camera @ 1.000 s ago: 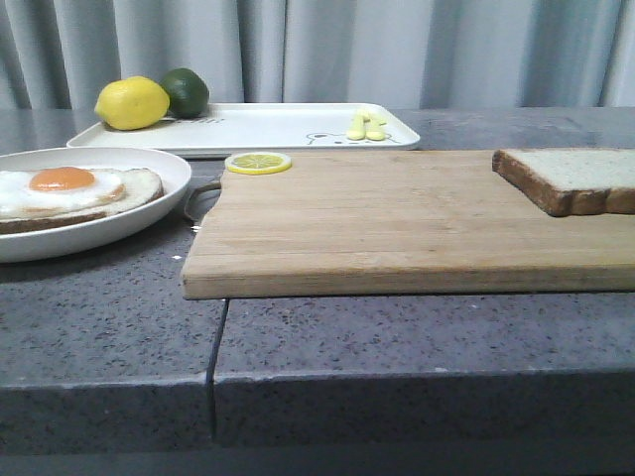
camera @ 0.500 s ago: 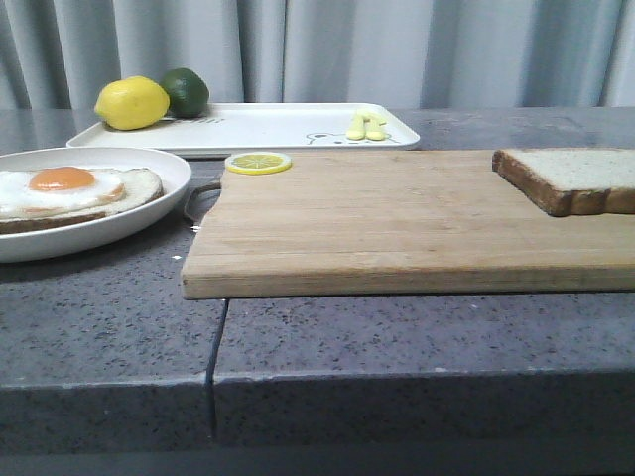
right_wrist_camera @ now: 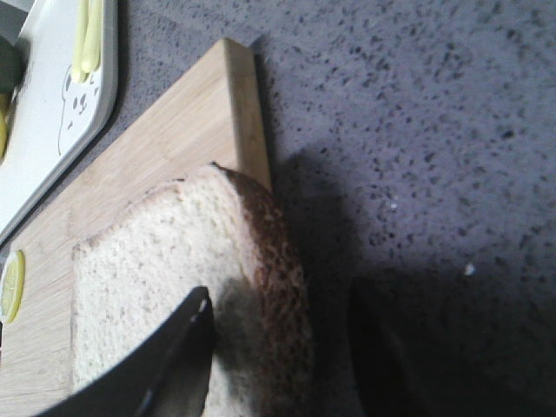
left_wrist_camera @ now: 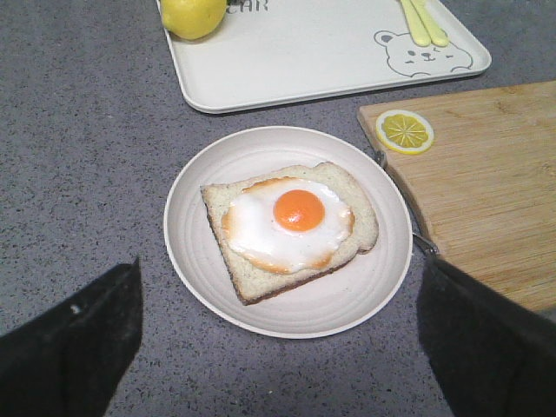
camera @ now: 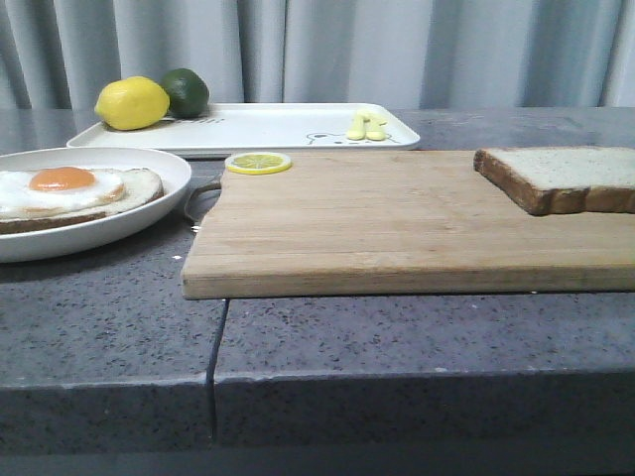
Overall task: Place bread and move sandwich to tray
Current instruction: 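Grasp the bread slice on the cutting board with the right gripper, then lift the bread slice and carry it over the egg toast plate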
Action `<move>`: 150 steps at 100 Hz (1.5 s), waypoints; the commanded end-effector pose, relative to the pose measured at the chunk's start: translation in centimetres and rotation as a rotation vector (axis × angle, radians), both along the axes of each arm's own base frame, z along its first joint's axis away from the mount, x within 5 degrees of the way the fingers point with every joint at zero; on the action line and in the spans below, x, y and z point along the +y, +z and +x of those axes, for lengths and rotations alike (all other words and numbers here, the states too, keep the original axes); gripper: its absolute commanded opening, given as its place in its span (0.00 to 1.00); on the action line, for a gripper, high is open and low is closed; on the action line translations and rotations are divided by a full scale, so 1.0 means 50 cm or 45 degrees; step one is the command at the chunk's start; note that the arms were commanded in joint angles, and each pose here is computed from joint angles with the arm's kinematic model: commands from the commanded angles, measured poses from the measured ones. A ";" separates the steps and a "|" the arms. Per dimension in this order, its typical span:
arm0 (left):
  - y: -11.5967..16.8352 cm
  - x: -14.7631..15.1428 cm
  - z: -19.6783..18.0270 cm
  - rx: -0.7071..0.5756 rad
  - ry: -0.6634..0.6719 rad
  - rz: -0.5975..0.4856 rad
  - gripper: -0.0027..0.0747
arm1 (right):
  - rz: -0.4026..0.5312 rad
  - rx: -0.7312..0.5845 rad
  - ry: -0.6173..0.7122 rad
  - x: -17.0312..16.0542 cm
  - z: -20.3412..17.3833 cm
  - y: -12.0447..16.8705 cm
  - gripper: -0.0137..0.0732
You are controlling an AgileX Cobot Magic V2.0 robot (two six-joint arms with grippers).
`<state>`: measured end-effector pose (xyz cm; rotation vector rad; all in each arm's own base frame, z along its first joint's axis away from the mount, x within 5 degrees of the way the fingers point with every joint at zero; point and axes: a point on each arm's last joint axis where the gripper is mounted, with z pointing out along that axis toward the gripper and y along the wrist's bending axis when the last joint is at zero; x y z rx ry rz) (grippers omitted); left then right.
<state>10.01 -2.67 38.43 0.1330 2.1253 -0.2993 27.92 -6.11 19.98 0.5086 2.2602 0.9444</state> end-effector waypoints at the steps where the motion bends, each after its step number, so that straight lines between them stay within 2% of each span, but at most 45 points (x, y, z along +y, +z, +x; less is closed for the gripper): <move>1: 0.030 -0.001 0.005 -0.106 0.012 -0.038 0.81 | 0.031 -0.060 0.024 0.005 0.004 0.024 0.59; 13: 0.030 -0.001 0.005 -0.106 0.012 -0.038 0.81 | 0.031 -0.060 0.024 0.005 0.004 0.024 0.55; 44: 0.030 -0.001 0.005 -0.106 0.012 -0.038 0.81 | 0.023 -0.058 0.015 0.003 0.004 0.023 0.18; 58: 0.030 -0.001 0.005 -0.106 0.012 -0.038 0.81 | 0.040 -0.070 -0.004 0.003 0.006 0.026 0.07; 77: 0.030 -0.001 0.005 -0.106 0.012 -0.038 0.81 | 0.052 -0.163 -0.027 0.008 0.000 0.066 0.06; 90: 0.030 -0.001 0.005 -0.106 0.012 -0.038 0.81 | 0.077 -0.288 -0.026 0.022 -0.020 0.125 0.06; 110: 0.030 -0.001 0.005 -0.106 0.012 -0.038 0.81 | 0.181 -0.489 -0.009 0.054 -0.064 0.217 0.03; 136: 0.030 -0.001 0.005 -0.106 0.012 -0.038 0.81 | 0.304 -0.652 0.037 0.135 -0.103 0.297 0.03; 150: 0.030 -0.001 0.005 -0.106 0.012 -0.038 0.81 | 0.420 -0.647 0.027 0.194 -0.097 0.309 0.03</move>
